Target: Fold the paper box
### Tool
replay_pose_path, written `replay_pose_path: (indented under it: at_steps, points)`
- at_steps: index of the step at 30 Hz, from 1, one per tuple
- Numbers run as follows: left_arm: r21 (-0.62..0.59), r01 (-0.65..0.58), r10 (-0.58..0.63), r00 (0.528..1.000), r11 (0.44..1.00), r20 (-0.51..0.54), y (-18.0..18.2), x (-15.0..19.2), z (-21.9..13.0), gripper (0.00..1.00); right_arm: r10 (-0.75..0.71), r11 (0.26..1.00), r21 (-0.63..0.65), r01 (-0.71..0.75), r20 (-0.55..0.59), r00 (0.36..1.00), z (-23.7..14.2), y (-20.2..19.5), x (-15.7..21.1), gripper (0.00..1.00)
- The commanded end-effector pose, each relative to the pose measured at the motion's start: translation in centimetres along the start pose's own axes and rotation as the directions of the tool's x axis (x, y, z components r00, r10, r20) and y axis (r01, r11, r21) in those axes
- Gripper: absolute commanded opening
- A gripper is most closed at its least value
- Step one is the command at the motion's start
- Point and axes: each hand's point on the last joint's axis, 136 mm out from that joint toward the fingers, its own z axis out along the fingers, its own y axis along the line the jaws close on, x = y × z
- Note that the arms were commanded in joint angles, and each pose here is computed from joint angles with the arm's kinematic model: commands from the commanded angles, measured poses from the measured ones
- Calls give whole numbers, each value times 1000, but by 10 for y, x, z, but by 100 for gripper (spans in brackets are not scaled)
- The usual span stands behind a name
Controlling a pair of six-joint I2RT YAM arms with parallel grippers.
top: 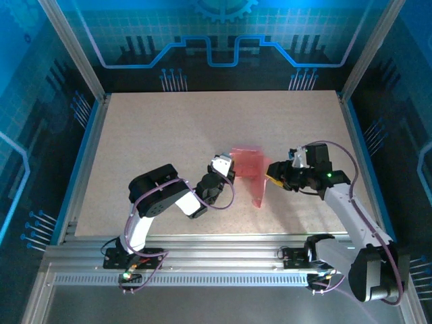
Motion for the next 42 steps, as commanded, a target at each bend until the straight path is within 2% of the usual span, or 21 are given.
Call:
replay_pose_path:
  at_steps: [1, 8, 10, 13, 17, 20, 24, 30, 42]
  points:
    - [17, -37, 37, 999, 999, -40, -1, 14, -4, 0, -55, 997, 46, 55, 17, 998, -16, 5, -4, 52]
    - [14, -39, 39, 998, 999, -43, -1, 15, -4, 0, -217, 969, 132, 207, 66, 974, -40, 21, -29, 59]
    - [12, -37, 38, 998, 999, -44, -1, 16, -4, 0, -336, 933, 161, 321, 81, 938, -47, 32, -42, 59]
    - [10, -34, 34, 998, 999, -44, -1, 16, -3, 0, -444, 878, 241, 413, 94, 891, -52, 36, -68, 57]
    - [12, -30, 31, 999, 999, -41, -1, 15, -3, 0, -389, 876, 345, 338, 90, 917, -37, 9, -108, 48]
    - [14, -31, 32, 999, 999, -41, -2, 15, -3, 0, -303, 913, 306, 268, 72, 950, -10, -8, -119, 41]
    - [19, -29, 30, 999, 999, -38, -3, 13, -3, 0, -237, 946, 230, 226, 20, 971, 23, -16, -113, 35]
    - [30, -26, 27, 999, 999, -35, -7, 13, -2, 0, -225, 960, 165, 227, -33, 974, 51, -8, -90, 34]
    - [49, -32, 34, 999, 998, -28, -17, 10, -1, 0, -152, 976, 163, 145, 33, 988, 63, -6, -74, 33]
